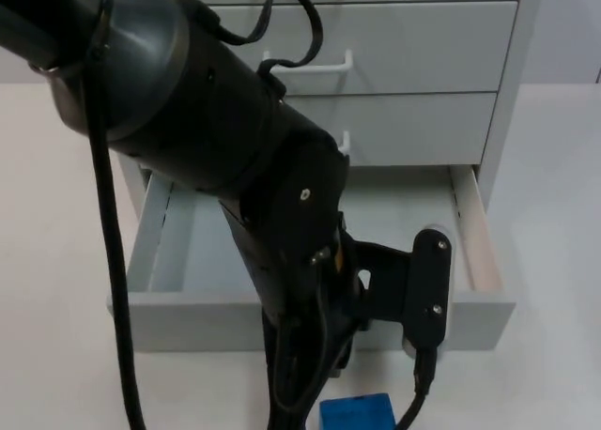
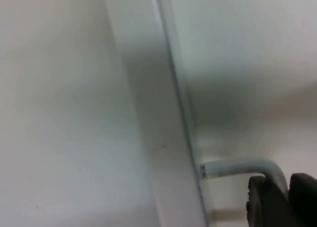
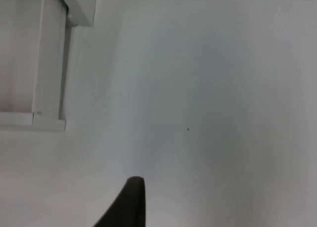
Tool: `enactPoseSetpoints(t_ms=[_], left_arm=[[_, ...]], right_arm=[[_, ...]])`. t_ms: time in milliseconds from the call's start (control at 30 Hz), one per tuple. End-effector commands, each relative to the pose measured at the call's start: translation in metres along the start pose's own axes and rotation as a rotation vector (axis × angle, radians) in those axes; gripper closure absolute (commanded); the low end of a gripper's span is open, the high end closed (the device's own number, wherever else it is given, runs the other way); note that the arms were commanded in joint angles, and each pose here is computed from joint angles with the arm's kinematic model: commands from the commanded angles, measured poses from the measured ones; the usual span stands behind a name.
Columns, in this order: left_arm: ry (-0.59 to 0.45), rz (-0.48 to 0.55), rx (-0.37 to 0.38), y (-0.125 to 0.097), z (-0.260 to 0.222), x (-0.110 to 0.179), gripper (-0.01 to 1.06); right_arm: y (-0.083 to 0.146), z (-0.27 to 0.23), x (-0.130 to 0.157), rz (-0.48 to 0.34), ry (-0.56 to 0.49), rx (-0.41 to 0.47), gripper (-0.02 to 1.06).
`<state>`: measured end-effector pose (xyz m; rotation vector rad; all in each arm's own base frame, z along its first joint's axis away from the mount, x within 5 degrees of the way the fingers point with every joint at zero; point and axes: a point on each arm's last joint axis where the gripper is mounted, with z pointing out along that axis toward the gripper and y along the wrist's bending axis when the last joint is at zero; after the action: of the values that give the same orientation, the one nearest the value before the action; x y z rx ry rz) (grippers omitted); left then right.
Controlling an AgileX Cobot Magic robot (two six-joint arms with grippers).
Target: Open the drawer with the left hand, place the block into the drawer with the right hand, then close the drawer with the left hand.
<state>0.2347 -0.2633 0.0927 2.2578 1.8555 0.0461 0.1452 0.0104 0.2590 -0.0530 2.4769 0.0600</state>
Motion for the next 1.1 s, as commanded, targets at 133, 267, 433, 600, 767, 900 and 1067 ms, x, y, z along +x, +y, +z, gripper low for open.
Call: enactPoseSetpoints(t_ms=[133,267,433,600,767,900,1067], left_arm=[[0.027,0.008,0.053,-0.012,0.007,-0.001,0.45],[0.016,0.005,0.035,-0.01,-0.004,-0.002,0.25],[-0.043,-0.01,-0.039,-0.003,-0.024,-0.007,0.25],[-0.097,-0.014,-0.107,0.003,-0.048,-0.011,0.25],[-0.135,-0.056,-0.17,0.006,-0.076,-0.011,0.25],[-0.15,-0.105,-0.216,0.008,-0.098,-0.008,0.25],[-0.148,-0.177,-0.22,0.003,-0.122,-0.003,0.25]], right_arm=[[-0.001,-0.002,-0.002,-0.007,-0.008,0.002,-0.01],[0.0,-0.002,-0.002,-0.001,-0.008,0.0,-0.01],[0.0,-0.002,-0.002,0.002,-0.008,-0.002,-0.01],[0.001,-0.002,-0.001,0.017,-0.006,-0.015,-0.01],[0.001,-0.002,-0.001,0.021,-0.004,-0.018,-0.01],[0.001,-0.002,-0.001,0.021,-0.004,-0.018,-0.01],[0.001,-0.002,-0.001,0.021,-0.004,-0.018,-0.01]])
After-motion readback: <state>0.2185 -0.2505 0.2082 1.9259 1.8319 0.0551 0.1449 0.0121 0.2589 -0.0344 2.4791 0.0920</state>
